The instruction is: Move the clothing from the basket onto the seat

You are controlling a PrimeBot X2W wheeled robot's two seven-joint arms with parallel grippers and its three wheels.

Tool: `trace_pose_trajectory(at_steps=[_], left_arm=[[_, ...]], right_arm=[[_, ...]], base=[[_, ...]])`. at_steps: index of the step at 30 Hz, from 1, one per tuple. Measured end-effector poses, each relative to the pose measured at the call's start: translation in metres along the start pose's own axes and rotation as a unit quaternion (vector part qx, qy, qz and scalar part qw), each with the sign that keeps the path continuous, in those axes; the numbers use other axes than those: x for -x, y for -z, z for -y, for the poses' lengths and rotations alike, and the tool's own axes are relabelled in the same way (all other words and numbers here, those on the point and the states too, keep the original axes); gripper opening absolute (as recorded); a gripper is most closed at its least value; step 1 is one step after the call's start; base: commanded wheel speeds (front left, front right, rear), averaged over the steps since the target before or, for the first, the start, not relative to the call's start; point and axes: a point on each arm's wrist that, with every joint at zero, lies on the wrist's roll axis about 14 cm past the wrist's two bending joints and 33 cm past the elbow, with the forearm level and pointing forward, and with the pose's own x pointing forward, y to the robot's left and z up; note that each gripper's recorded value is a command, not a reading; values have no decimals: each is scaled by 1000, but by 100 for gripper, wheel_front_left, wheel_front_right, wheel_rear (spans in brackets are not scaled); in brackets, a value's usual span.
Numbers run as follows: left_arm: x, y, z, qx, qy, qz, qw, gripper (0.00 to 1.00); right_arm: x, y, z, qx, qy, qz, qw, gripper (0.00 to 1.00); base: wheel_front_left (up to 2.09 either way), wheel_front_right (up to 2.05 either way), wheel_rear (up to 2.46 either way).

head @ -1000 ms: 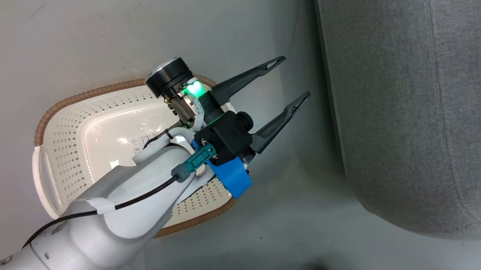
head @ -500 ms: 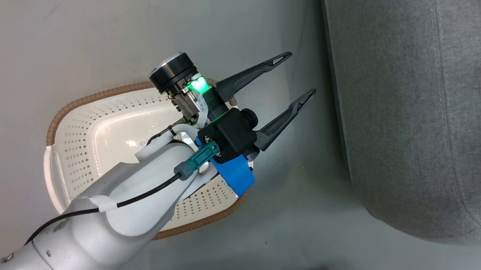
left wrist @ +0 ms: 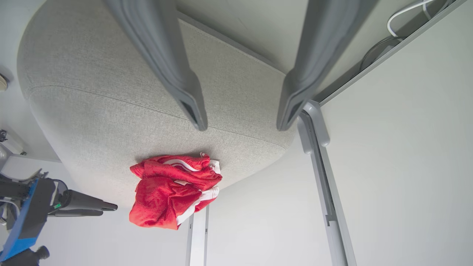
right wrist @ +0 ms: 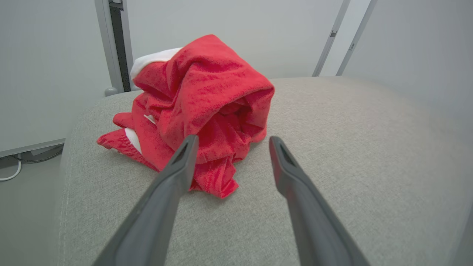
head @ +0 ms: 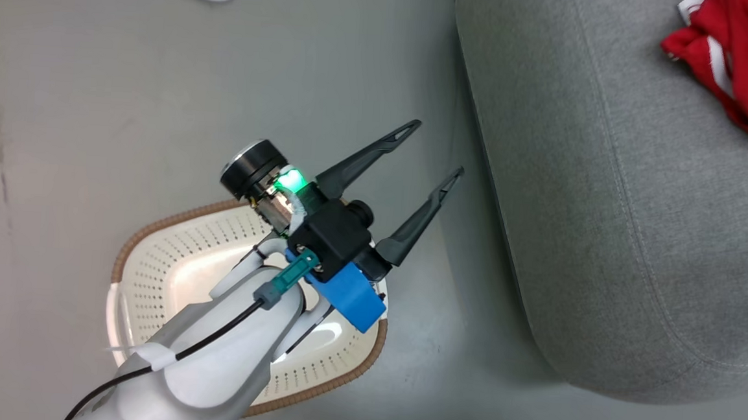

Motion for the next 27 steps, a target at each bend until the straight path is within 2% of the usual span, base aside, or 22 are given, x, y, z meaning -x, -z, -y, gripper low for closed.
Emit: trace_pose_trajectory(at_steps=[6,12,21,27], left_arm=[[19,-28,-16,-8,-62,15,998,100],[55,-52,-49,-19,-155,28,987,100],[131,-85,-87,-45,-290,48,955,100],[185,-96,-93,-55,-361,52,929,100]], right_arm=[[31,-24,-20,-20,-31,40,999,100],[49,-62,-70,-43,-101,97,989,100],[78,-105,-144,-73,-206,151,964,100],[104,-119,-178,-87,-263,165,947,100]], base=[[0,0,0],[0,0,0],[0,0,0],[0,0,0]])
